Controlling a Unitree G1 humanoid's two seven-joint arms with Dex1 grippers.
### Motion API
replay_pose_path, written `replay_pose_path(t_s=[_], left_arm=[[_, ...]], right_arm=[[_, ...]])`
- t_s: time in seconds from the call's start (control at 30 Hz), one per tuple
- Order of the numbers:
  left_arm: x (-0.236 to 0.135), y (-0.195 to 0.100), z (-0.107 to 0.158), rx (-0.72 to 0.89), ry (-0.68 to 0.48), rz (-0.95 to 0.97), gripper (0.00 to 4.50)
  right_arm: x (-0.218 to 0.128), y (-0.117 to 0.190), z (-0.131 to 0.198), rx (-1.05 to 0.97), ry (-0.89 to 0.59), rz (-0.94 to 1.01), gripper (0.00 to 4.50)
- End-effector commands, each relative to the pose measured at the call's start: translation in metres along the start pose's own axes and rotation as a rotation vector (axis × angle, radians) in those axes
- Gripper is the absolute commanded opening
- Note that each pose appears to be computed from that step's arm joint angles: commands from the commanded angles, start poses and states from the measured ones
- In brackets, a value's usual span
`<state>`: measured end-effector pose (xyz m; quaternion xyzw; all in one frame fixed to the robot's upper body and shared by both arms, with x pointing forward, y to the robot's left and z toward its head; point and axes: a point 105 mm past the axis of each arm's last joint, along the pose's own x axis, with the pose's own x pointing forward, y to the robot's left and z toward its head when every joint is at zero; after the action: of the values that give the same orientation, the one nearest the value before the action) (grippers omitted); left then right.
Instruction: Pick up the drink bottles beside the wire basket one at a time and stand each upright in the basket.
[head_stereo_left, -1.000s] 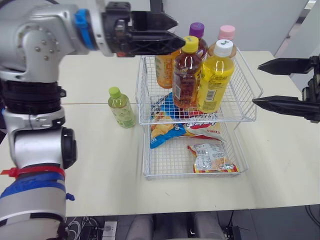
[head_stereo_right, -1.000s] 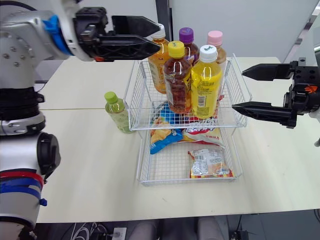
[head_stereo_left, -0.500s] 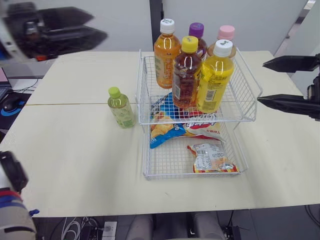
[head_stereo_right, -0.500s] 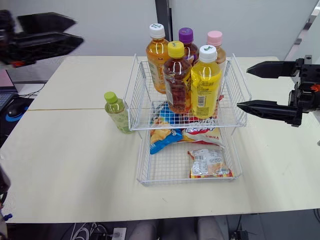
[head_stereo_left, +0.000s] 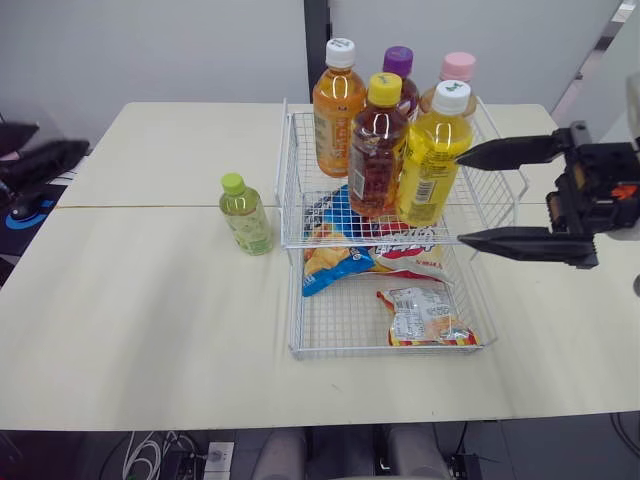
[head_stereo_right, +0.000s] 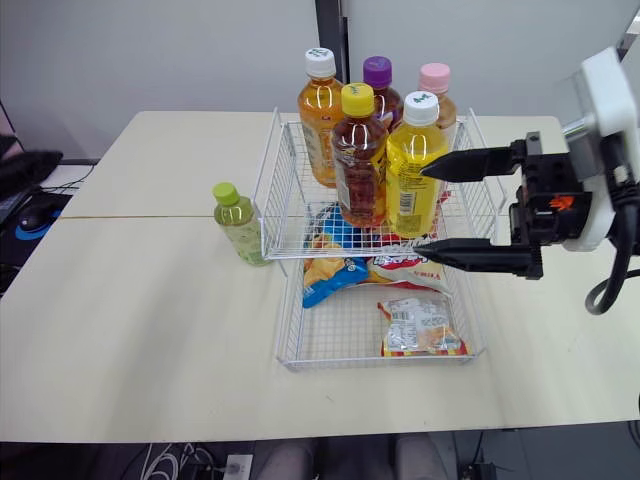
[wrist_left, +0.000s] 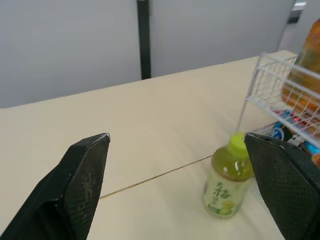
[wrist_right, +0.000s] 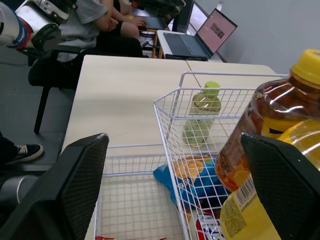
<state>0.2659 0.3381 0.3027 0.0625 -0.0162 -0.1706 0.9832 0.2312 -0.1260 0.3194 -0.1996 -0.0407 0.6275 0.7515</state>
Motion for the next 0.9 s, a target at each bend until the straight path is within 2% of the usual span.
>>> replay_pose_path(t_s=[0.03,0.27,0.37,0.5,0.63,0.9], left_arm=[[-0.014,-0.001,0.004,0.110,-0.042,0.078,4.46],[-0.021,-0.009,-0.030,0.110,-0.040,0.171,4.46],[-0.023,-0.006,-0.046,0.057,-0.065,0.268,4.46],[-0.019,-0.021,-0.064,0.005,-0.062,0.272,4.46],[-0.008,-0.038,-0.070,-0.024,-0.048,0.206,4.46],[0.016,-0.074,-0.066,0.045,-0.047,0.055,4.46]], right_arm=[[0.002,-0.001,0.010,-0.069,-0.013,-0.015,4.50],[0.010,-0.003,0.010,-0.081,-0.027,-0.010,4.50],[0.013,-0.005,0.008,-0.091,-0.022,-0.016,4.50],[0.016,-0.007,0.004,-0.098,-0.019,-0.022,4.50],[0.020,-0.004,0.007,-0.095,-0.041,-0.009,4.50],[0.018,-0.007,0.009,-0.073,-0.025,-0.071,4.50]])
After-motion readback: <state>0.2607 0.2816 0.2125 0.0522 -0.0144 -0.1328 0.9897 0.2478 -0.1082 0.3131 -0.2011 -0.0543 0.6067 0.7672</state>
